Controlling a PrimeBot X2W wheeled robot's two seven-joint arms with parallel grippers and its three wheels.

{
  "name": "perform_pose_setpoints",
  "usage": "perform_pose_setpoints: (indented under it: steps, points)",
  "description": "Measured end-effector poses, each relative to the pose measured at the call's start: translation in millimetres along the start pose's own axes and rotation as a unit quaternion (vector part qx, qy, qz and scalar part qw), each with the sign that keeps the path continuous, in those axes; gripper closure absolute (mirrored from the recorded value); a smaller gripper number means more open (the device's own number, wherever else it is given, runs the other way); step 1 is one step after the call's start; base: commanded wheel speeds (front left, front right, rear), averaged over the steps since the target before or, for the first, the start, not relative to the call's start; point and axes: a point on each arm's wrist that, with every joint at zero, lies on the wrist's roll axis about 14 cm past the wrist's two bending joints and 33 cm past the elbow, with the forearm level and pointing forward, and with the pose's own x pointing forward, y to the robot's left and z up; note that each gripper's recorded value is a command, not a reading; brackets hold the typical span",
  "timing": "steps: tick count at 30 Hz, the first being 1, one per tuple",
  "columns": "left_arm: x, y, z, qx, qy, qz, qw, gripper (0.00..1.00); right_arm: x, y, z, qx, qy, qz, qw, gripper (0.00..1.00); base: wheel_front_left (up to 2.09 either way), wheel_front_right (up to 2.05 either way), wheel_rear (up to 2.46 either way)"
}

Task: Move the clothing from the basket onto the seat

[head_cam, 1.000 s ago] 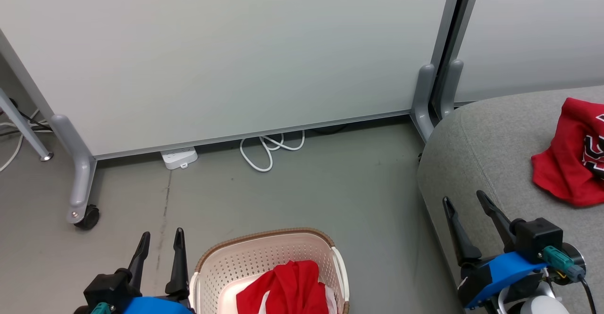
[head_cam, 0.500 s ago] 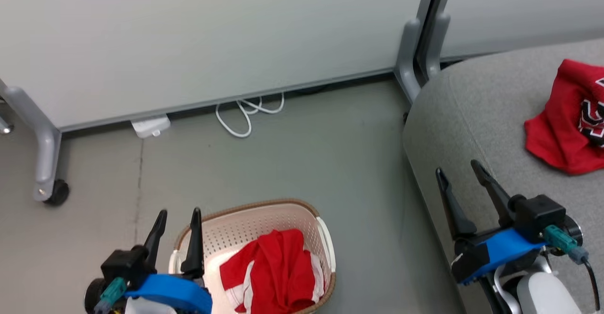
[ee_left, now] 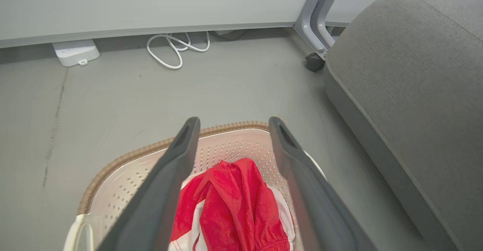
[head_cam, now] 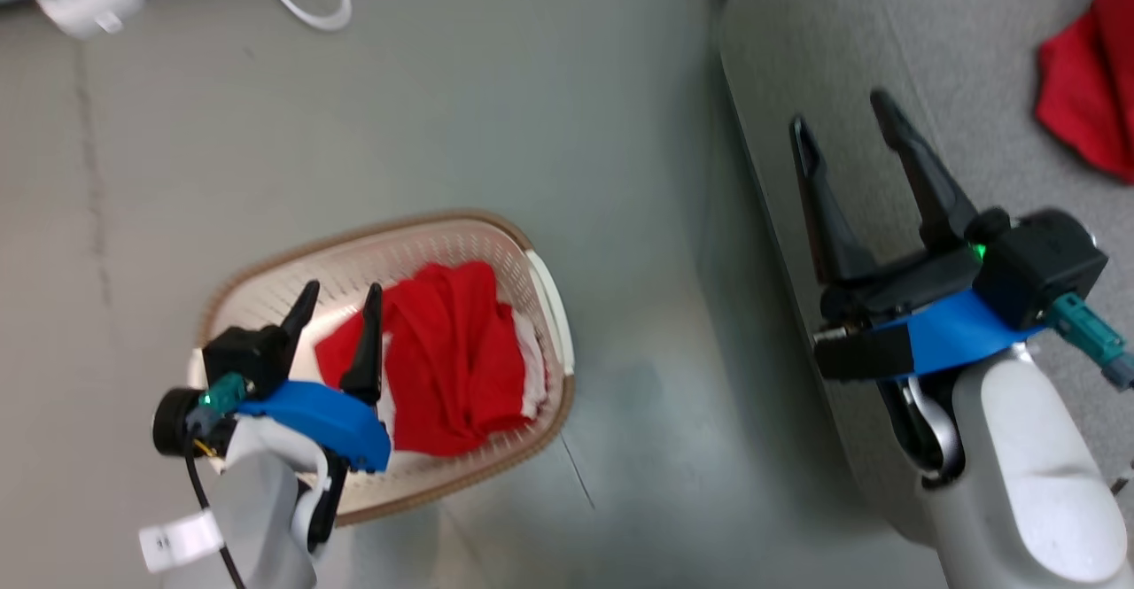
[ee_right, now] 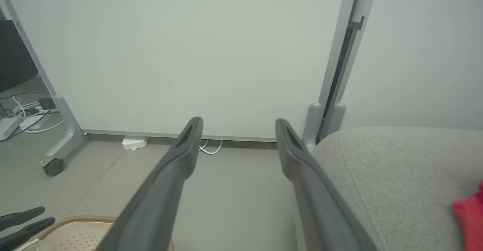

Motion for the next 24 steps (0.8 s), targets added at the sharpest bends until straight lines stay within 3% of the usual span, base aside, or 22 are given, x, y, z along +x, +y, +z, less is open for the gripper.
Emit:
perform_pose_setpoints:
  steps: [6, 14, 24]
  points:
    - [42.0, 7.8, -69.1, -0.02, 0.11, -0.013, 0.994, 0.0, 25.5, -6.9, -29.8, -0.004, 0.008, -0.001, 1.0, 0.0, 0.0, 0.0, 0.0]
    - [65.0, 13.7, -165.0, -0.076, 0.249, -0.003, 0.966, 0.0, 36.5, -14.6, -83.4, -0.018, 0.051, -0.001, 0.999, 0.0, 0.0, 0.0, 0.0]
    - [79.9, 17.5, -223.2, -0.109, 0.322, 0.006, 0.94, 0.0, 32.0, -16.6, -131.5, -0.028, 0.099, 0.003, 0.995, 0.0, 0.0, 0.0, 0.0]
